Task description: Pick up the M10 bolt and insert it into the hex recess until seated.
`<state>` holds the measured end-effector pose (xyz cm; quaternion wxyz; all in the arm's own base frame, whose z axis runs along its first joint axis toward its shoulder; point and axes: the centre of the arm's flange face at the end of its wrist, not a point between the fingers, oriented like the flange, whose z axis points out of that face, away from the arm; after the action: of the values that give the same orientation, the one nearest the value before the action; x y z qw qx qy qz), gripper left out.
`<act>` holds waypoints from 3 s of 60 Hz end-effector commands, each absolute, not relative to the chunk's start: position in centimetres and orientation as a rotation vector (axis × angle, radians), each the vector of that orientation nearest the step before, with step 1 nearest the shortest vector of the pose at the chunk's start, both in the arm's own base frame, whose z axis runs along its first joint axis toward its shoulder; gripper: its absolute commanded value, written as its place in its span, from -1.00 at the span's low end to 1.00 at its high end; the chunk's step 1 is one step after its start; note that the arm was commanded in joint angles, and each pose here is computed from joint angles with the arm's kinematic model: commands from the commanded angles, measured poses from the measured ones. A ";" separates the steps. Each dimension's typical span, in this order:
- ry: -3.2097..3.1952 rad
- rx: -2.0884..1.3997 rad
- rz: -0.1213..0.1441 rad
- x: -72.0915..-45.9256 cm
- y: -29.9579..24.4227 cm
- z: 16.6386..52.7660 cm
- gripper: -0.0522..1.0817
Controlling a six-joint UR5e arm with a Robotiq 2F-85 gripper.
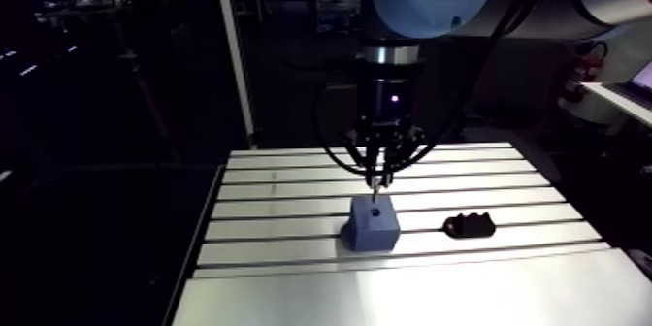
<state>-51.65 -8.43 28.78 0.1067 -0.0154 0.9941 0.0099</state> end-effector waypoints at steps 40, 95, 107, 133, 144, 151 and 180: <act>2.905 -0.056 0.037 -51.1 -8.4 27.7 0.99; 2.903 -0.061 0.038 -51.4 -8.4 26.9 0.99; 2.900 -0.061 0.038 -51.3 -8.4 26.8 0.99; 2.895 -0.061 0.036 -51.0 -8.3 26.4 0.99; 2.895 -0.059 0.037 -51.0 -8.3 26.4 0.99; 2.895 -0.061 0.038 -51.0 -8.3 26.4 0.99; 2.908 -0.064 0.043 -51.2 -8.3 26.4 0.99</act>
<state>-51.08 -8.29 26.42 0.1212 -0.0211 0.9923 0.0135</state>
